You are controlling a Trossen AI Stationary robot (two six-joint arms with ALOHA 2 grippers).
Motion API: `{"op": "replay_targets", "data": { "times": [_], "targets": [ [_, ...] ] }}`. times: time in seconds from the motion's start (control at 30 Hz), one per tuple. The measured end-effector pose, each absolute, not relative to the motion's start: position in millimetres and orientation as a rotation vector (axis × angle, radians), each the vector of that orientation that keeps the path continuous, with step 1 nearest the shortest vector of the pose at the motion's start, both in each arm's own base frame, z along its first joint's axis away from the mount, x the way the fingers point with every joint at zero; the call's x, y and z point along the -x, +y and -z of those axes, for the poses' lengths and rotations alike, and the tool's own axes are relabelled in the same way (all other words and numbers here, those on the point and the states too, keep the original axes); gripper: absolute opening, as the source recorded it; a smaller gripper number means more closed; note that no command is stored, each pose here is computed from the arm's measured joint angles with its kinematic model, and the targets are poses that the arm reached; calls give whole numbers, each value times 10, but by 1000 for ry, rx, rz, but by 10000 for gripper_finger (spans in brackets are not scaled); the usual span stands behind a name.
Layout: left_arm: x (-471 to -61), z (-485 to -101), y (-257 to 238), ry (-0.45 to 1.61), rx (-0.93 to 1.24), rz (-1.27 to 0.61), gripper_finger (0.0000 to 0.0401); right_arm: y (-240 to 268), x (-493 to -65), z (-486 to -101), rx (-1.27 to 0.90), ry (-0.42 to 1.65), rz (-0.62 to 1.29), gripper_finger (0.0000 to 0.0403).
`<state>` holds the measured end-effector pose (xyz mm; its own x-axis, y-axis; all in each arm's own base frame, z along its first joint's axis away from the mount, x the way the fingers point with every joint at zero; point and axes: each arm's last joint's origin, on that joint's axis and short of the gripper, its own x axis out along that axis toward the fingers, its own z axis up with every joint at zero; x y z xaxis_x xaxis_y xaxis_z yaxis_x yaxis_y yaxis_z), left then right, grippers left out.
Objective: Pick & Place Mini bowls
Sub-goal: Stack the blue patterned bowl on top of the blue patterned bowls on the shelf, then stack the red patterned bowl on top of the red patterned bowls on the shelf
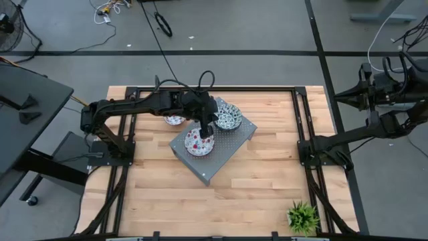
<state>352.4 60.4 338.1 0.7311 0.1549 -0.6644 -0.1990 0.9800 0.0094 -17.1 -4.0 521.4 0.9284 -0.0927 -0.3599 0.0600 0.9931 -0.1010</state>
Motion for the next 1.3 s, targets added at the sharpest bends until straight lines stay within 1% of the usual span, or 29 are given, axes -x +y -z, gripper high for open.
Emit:
{"op": "replay_targets", "data": {
  "times": [0.87,1.3],
  "targets": [
    [-3505,-3360,601,755,65,-192,0,-40,172,-5214,89,372,79,27],
    [-3480,-3433,596,722,30,-181,0,-40,172,-5214,89,372,78,27]
  ]
}}
